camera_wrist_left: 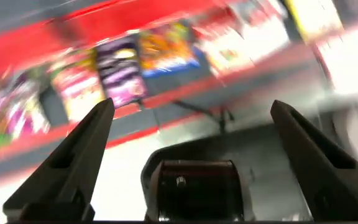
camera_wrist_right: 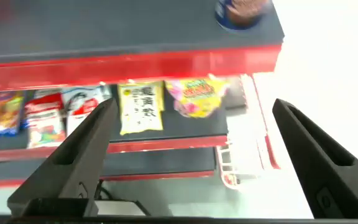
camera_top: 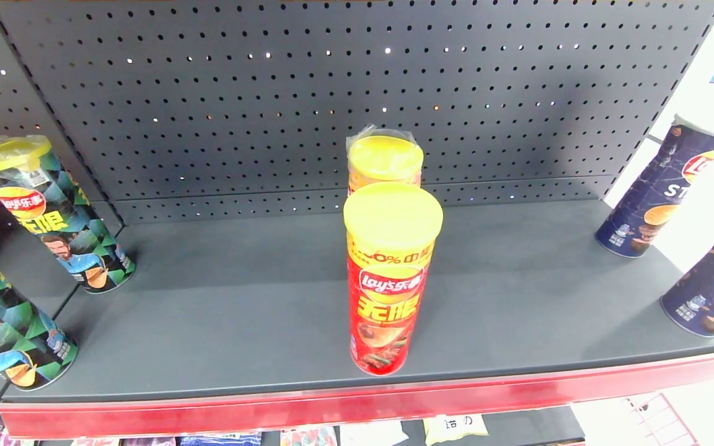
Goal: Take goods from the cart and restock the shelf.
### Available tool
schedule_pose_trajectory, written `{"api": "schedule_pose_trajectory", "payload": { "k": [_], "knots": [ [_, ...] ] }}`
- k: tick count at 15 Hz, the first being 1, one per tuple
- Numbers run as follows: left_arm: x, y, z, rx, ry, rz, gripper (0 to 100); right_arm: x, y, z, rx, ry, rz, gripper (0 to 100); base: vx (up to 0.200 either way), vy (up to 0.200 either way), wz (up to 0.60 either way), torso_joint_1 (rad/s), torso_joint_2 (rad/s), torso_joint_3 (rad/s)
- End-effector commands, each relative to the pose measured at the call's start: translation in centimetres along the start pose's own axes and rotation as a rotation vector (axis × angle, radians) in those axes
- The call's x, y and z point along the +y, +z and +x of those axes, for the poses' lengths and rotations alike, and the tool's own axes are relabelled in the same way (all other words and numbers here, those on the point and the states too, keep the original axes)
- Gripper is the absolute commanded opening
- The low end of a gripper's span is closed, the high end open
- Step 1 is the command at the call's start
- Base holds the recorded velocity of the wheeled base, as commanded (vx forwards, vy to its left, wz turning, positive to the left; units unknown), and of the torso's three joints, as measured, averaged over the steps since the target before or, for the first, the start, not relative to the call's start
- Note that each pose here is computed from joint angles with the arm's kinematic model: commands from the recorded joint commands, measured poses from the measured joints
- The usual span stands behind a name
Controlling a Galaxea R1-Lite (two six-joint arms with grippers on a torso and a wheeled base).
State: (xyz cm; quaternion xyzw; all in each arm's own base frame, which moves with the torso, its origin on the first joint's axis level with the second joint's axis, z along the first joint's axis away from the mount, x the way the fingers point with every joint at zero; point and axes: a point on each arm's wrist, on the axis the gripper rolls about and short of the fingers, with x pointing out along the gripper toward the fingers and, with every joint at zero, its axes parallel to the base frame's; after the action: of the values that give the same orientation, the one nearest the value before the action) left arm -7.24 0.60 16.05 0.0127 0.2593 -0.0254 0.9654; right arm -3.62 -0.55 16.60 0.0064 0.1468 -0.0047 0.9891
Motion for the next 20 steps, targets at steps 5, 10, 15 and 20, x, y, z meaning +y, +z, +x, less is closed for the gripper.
{"api": "schedule_pose_trajectory", "payload": {
  "k": [5,10,15,20],
  "knots": [
    [-1.0,-1.5,4.7,-0.435,0.088,-0.135,100,0.2,-7.3,1.4,-0.102,-0.093,-0.035,100,0.000,0.000,0.00,0.000,0.00,0.000],
    [-0.6,-4.3,9.0,-0.449,0.127,-0.079,100,0.7,-7.3,3.4,-0.370,0.109,-0.156,100,0.000,0.000,0.00,0.000,0.00,0.000],
    [-0.6,-4.4,9.1,-0.435,0.077,-0.056,100,0.4,-8.3,3.9,-0.283,-0.015,0.036,100,0.000,0.000,0.00,0.000,0.00,0.000],
    [-0.4,-4.5,8.9,-0.455,-0.049,-0.009,100,0.6,-8.3,3.9,-0.293,0.061,-0.030,100,0.000,0.000,0.00,0.000,0.00,0.000]
  ]
}}
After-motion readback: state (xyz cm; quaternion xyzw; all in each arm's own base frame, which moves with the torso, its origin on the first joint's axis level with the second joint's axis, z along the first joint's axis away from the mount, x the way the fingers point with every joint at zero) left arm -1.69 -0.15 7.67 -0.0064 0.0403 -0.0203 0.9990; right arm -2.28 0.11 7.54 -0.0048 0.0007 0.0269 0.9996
